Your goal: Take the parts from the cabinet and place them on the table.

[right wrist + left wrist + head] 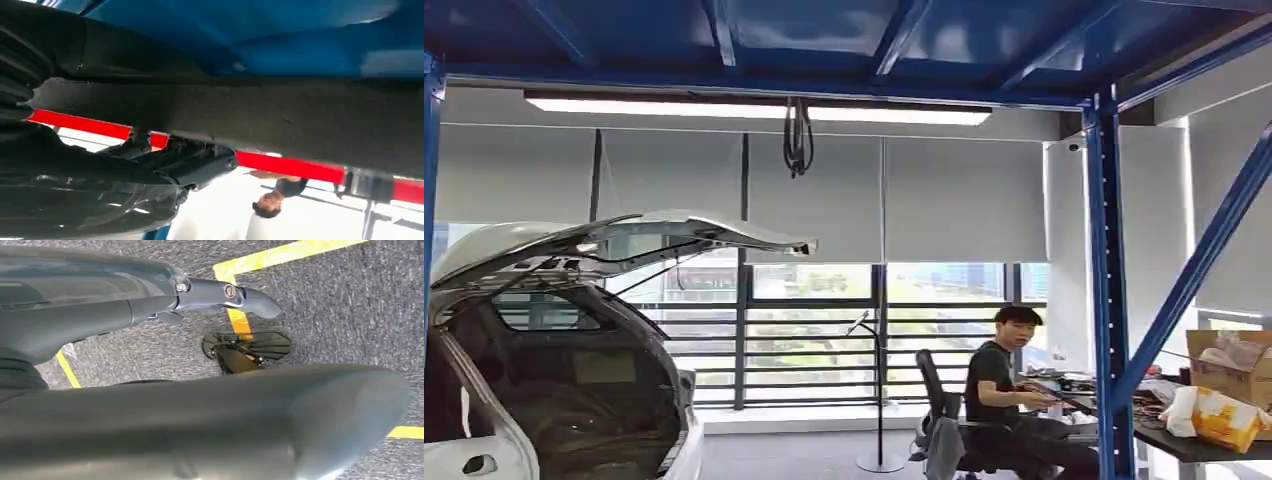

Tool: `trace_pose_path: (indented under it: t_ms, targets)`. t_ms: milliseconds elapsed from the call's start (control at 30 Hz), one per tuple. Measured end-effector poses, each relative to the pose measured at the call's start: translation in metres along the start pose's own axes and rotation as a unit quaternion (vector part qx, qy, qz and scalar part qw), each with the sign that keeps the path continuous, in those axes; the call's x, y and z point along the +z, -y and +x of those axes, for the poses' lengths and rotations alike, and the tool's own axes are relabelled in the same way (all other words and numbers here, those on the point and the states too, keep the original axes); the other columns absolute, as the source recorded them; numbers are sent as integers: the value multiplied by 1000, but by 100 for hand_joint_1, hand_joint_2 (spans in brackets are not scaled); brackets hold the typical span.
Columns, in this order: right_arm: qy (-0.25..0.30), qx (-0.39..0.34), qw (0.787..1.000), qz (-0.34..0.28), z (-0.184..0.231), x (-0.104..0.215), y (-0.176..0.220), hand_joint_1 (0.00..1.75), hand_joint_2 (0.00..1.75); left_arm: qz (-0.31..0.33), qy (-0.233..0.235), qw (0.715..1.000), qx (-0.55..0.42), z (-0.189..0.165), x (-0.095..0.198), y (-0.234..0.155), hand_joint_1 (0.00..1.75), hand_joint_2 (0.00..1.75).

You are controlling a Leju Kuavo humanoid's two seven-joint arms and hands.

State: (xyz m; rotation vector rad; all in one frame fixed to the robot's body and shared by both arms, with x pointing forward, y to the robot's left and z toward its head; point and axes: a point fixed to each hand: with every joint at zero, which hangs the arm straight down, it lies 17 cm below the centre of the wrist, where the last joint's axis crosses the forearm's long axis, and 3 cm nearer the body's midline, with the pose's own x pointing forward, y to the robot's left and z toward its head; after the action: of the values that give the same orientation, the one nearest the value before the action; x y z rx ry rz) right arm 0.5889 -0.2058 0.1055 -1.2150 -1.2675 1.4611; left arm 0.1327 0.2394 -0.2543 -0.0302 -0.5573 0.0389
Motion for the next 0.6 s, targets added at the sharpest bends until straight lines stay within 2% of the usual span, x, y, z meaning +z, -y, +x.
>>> trace_pose_path:
  t_ms: [300, 600]
  targets:
    - [-32, -7, 999, -14, -33, 11, -5, 175, 175, -10, 40, 999, -24, 12, 1, 1, 0, 0]
    - [-23, -19, 999, -41, -29, 15, 13, 175, 175, -2, 30, 999, -31, 9, 0, -5, 0, 0]
